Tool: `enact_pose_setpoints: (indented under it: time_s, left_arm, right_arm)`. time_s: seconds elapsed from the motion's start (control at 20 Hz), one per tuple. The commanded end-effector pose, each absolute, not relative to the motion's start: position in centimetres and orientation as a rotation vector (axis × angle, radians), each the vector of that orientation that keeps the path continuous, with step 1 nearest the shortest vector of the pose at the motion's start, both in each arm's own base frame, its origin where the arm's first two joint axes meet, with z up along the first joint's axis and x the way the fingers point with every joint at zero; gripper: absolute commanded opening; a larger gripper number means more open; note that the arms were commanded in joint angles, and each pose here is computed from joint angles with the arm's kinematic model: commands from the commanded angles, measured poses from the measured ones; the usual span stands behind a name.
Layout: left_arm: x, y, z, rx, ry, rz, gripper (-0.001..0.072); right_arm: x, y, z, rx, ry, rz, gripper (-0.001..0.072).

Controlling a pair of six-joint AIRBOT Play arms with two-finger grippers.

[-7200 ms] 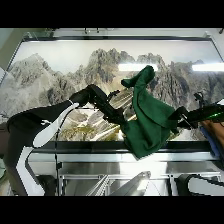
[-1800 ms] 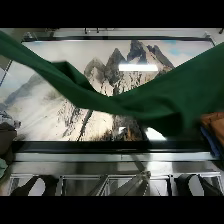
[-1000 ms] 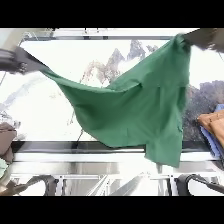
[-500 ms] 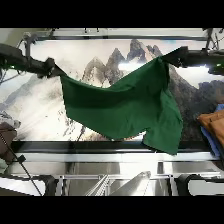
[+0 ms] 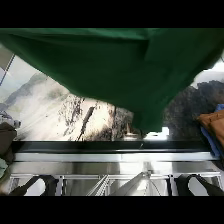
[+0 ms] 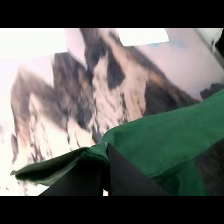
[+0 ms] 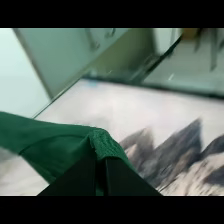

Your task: Fold the shirts.

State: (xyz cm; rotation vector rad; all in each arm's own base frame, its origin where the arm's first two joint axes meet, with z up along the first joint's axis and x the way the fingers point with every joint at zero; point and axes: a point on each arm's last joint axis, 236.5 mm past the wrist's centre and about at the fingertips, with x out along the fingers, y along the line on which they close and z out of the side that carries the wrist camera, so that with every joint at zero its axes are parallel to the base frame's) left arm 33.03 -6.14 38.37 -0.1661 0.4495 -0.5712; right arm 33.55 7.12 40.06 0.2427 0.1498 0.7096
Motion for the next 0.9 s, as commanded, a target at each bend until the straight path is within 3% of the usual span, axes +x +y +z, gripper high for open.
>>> enact_pose_setpoints:
  time_s: [0.0, 0.1, 0.2, 0.35, 0.6, 0.85]
  left_arm:
    - [21.3, -10.9, 43.9, 0.081, 0.254, -0.559, 0.0015]
    - [19.3, -11.1, 46.4, 0.175, 0.165, -0.467, 0.0015]
    - [20.1, -10.5, 47.4, 0.181, 0.166, -0.46, 0.0015]
    - [24.8, -9.0, 44.6, 0.06, 0.345, -0.566, 0.0015]
    - [37.1, -5.1, 32.6, -0.228, 0.695, -0.675, 0.0014]
    - [47.2, -4.3, 19.2, -0.329, 0.868, -0.707, 0.0012]
  right_arm:
    - [25.6, 8.3, 47.0, 0.081, -0.085, 0.548, 0.0026]
    - [23.3, 7.8, 50.3, 0.038, -0.228, 0.431, 0.0025]
    - [22.7, 7.3, 51.8, 0.025, -0.289, 0.385, 0.0025]
    - [26.6, 5.5, 48.8, 0.162, -0.145, 0.447, 0.0025]
    - [37.2, 3.0, 36.1, 0.492, 0.294, 0.654, 0.0026]
    - [47.2, 8.1, 19.5, 0.7, 0.643, 0.827, 0.0026]
